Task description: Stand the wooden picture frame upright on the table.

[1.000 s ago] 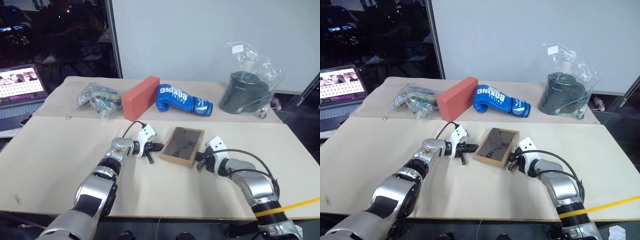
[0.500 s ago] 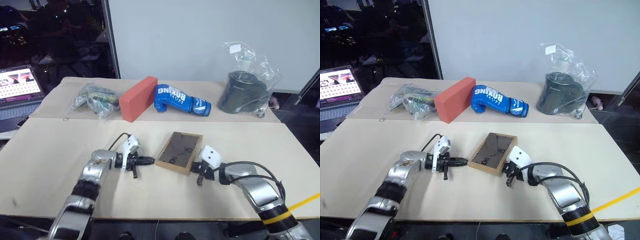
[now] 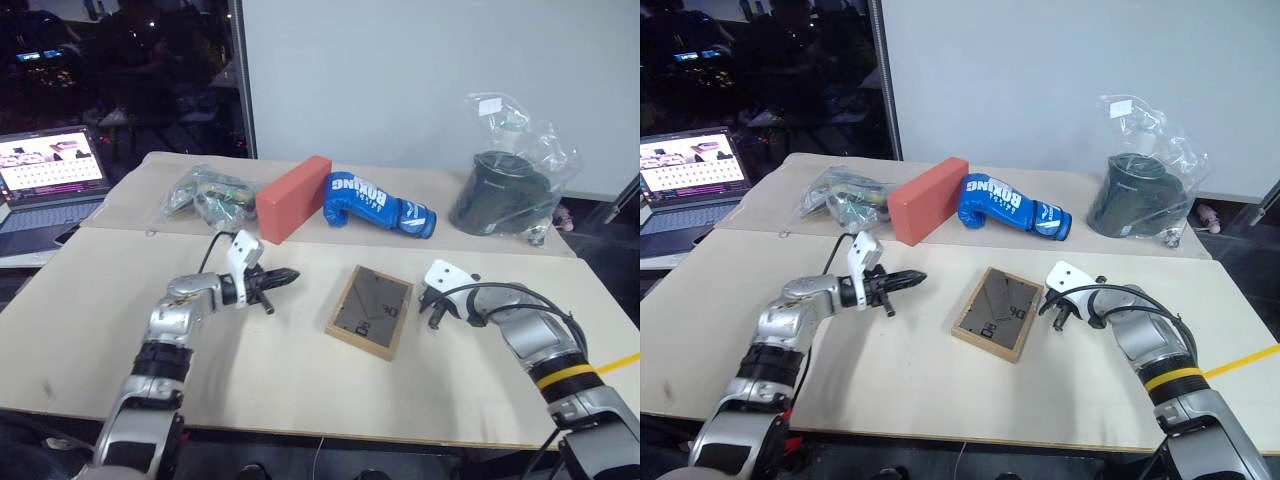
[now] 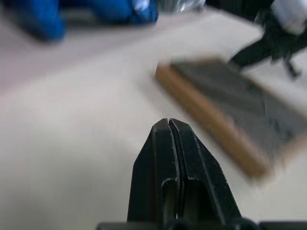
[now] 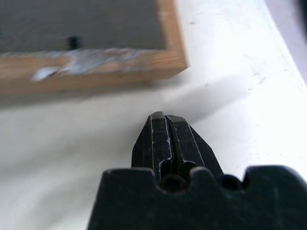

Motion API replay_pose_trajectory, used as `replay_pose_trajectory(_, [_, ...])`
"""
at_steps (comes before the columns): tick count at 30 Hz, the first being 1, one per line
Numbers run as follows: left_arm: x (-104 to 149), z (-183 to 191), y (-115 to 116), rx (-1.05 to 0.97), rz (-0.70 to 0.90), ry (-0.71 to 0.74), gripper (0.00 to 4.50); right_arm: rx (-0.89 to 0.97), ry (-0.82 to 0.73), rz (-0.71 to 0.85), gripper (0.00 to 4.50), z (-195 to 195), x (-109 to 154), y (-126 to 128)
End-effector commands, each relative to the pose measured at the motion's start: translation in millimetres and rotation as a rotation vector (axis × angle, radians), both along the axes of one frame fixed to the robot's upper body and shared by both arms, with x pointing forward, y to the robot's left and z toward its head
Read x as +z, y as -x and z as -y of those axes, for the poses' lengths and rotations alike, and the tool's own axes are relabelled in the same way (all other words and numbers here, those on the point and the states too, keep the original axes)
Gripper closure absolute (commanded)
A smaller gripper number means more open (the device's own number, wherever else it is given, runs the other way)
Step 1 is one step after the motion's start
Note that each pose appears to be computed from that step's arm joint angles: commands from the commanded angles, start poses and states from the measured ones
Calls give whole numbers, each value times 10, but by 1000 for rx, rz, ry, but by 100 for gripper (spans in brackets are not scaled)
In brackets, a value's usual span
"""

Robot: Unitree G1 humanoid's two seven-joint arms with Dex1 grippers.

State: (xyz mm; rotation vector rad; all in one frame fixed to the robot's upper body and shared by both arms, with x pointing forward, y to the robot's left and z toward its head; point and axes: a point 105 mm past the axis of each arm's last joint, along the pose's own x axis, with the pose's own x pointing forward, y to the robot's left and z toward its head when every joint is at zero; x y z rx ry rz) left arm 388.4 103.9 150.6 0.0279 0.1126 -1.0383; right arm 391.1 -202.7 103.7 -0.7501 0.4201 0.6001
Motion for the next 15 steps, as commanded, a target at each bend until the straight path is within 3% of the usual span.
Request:
replay_pose_trajectory(1, [-114,323,5,-87,38,-71,444,13,-45,-57,450,-147,-185,39])
replay_pose_trajectory(3, [-315,523,110,-190,92,-226,444,29,-66,-51,450,-238,-173,41])
replay_pose_trajectory(9, [-468,568,252,-267,109,-300,444,83,-113,-71,450,-433,-178,135])
replay_pose_trajectory(12, [-439,476,283,-246,84,-255,444,129,-134,-88,450,-569,-201,234])
replay_pose_trajectory(15, [-210,400,260,-175,63,-110,444,148,-136,-106,450,-658,-248,322])
